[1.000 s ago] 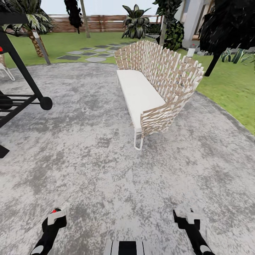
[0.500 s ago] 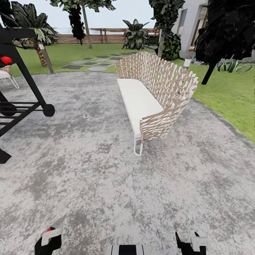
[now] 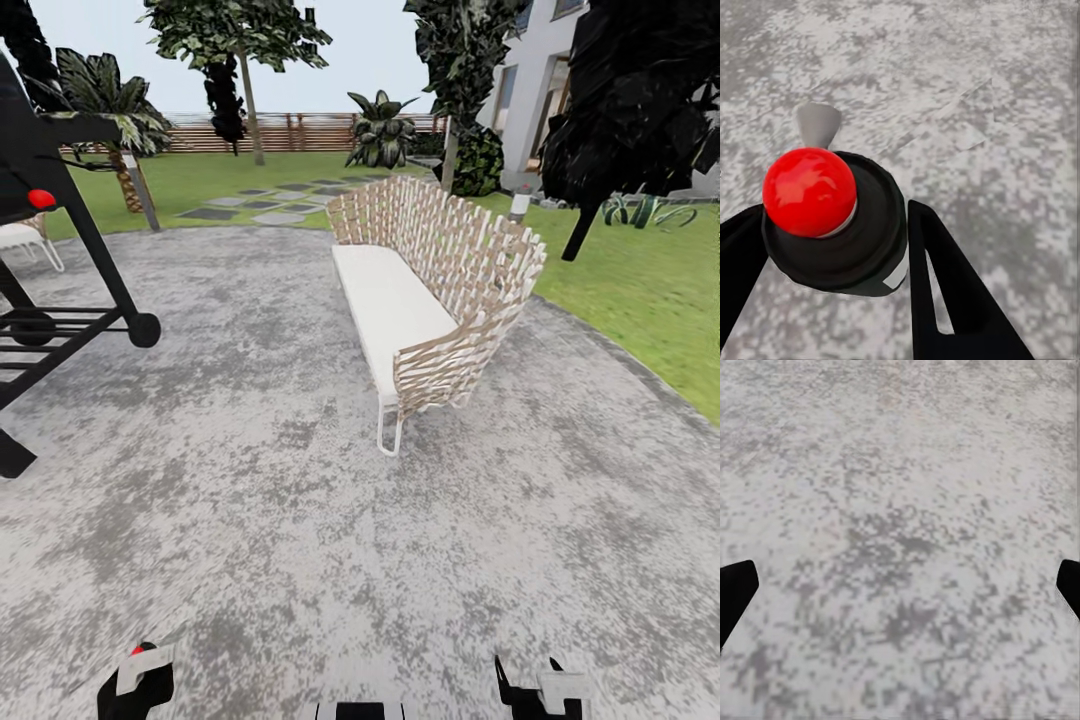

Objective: In the garden, pick up the pesticide atomizer on the floor and spray pesticide onto both trees until each tree trunk is fully covered.

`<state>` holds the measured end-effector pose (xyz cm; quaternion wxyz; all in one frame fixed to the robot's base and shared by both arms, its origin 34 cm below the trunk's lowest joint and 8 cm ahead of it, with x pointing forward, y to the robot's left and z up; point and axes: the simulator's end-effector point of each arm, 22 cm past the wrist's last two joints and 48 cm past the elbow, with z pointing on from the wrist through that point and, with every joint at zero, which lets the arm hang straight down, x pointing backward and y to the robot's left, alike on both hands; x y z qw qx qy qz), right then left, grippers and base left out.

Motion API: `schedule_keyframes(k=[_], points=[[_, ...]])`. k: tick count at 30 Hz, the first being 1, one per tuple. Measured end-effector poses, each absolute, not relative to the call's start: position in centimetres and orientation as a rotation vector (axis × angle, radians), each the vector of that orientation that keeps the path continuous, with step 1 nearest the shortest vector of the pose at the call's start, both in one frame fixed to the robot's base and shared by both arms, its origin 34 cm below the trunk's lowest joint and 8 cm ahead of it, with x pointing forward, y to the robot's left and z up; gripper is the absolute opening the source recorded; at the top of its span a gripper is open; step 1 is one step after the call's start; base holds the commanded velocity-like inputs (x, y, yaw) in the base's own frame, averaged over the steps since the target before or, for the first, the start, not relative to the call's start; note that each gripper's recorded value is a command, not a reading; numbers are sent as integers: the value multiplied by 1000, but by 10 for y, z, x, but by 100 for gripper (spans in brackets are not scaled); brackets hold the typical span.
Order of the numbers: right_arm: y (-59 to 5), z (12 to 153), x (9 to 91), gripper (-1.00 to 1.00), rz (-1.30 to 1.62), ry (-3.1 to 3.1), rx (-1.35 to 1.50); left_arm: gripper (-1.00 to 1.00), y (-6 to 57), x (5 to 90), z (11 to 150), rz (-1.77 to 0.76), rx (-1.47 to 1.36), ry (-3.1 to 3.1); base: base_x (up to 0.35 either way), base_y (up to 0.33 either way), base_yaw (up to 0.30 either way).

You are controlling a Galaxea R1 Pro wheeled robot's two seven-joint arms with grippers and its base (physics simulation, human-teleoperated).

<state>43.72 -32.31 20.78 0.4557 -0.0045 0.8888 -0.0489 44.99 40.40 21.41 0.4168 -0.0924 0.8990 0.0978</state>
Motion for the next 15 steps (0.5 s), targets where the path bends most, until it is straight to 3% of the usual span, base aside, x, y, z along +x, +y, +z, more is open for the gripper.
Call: schedule_keyframes(k=[15], points=[[-323, 232, 455, 100, -120, 2131, -6, -100, 404, 466, 239, 236, -240, 2197, 0, 0, 0]])
